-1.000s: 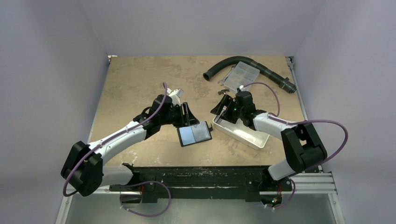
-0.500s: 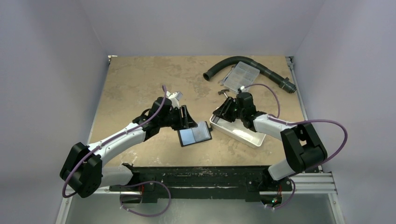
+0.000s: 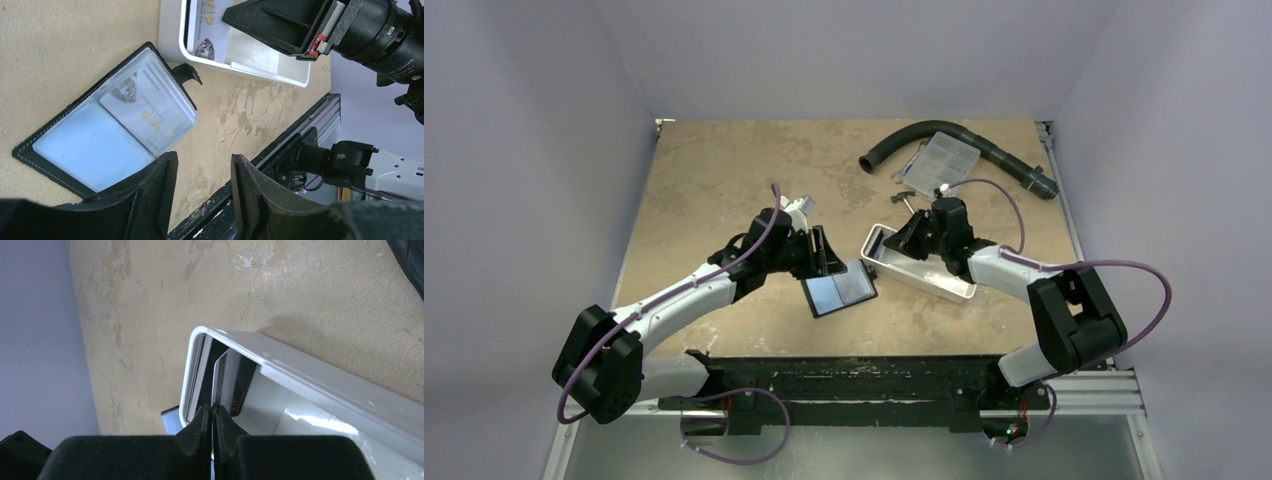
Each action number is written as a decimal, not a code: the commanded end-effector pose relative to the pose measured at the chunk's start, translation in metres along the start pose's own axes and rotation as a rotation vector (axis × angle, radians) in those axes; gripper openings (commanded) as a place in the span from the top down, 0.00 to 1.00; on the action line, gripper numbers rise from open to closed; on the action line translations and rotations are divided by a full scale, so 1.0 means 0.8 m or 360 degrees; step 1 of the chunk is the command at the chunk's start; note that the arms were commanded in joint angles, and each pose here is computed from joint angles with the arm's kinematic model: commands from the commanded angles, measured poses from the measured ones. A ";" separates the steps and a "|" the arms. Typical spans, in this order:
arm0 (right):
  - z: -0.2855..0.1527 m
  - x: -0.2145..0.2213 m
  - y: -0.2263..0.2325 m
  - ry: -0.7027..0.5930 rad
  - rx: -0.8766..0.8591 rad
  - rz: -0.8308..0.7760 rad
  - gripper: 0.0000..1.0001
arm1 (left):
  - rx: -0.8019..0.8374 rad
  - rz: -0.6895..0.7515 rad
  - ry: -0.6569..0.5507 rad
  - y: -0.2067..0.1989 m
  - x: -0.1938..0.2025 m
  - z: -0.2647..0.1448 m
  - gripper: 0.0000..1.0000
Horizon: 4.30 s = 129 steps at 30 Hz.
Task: Put the credit cards into the card holder
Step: Pick up the credit card from the storage box, then insert the credit card into the card holder.
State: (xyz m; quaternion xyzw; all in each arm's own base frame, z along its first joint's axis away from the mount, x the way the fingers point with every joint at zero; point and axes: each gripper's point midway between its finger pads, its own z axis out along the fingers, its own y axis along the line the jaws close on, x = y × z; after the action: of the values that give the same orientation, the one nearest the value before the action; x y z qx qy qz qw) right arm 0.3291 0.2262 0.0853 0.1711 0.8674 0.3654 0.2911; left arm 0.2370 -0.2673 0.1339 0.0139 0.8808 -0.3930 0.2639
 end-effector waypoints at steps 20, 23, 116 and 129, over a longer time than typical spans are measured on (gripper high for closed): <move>-0.062 -0.010 0.055 -0.0083 -0.0310 -0.0510 1.00 | 0.0188 0.0076 0.0013 -0.039 -0.007 -0.014 0.46; -0.074 0.002 0.084 -0.0004 -0.0526 -0.0648 1.00 | 0.0342 0.0108 0.0043 -0.062 -0.006 -0.018 0.45; 0.027 0.134 -0.015 0.0448 -0.0020 -0.0803 1.00 | 0.0196 -0.0514 0.0130 0.075 0.074 0.008 1.00; 0.028 0.136 -0.015 0.0457 -0.0027 -0.0802 1.00 | 0.0210 -0.0591 0.0162 0.088 0.081 0.018 1.00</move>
State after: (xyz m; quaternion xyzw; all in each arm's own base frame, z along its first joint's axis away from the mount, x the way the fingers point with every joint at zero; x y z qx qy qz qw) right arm 0.2625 0.2980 0.0422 -0.1128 0.8971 0.3387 0.2603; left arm 0.1992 -0.2371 0.0399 -0.1162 0.8657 -0.4686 0.1323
